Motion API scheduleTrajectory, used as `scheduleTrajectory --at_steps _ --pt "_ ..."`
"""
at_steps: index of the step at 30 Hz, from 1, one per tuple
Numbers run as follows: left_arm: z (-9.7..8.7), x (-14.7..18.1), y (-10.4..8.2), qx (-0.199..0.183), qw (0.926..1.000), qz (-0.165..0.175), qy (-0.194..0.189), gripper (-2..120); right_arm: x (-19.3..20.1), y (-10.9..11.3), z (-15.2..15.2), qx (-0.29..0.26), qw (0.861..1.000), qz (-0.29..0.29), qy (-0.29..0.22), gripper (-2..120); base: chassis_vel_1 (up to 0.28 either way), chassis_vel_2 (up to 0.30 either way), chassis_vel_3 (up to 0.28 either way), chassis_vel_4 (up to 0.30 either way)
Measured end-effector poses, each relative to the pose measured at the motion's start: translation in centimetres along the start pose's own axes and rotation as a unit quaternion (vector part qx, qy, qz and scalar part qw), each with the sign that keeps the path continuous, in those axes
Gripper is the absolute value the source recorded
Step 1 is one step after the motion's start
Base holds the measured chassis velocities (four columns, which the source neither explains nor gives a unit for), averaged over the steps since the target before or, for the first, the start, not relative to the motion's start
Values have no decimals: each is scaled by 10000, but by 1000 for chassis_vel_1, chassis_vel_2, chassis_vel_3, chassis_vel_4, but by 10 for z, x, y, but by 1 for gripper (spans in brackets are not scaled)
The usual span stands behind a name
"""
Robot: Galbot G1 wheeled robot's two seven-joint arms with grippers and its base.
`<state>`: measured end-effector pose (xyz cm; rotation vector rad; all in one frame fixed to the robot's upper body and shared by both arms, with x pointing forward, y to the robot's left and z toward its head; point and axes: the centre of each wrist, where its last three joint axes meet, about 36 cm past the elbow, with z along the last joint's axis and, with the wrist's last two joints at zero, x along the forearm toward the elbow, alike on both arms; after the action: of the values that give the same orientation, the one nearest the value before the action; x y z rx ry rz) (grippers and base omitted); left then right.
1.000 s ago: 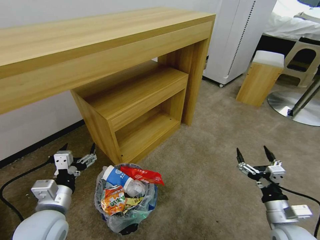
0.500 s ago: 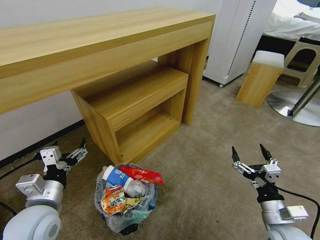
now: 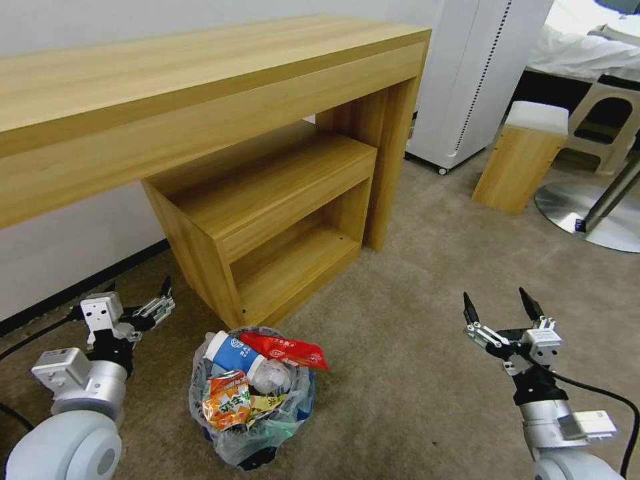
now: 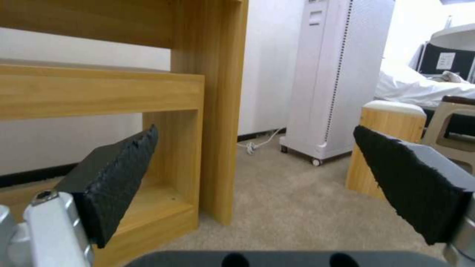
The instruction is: Pick up the trash bin and place the garbage on the floor into it.
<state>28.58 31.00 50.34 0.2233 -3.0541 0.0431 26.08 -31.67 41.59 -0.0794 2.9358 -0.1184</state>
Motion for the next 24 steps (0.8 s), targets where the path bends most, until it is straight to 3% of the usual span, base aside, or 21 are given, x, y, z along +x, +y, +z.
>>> scheduleTrajectory --at_steps 24 --pt "0 0 0 -6 10000 2 4 100 0 0 0 -7 10000 -2 4 100 0 0 0 0"
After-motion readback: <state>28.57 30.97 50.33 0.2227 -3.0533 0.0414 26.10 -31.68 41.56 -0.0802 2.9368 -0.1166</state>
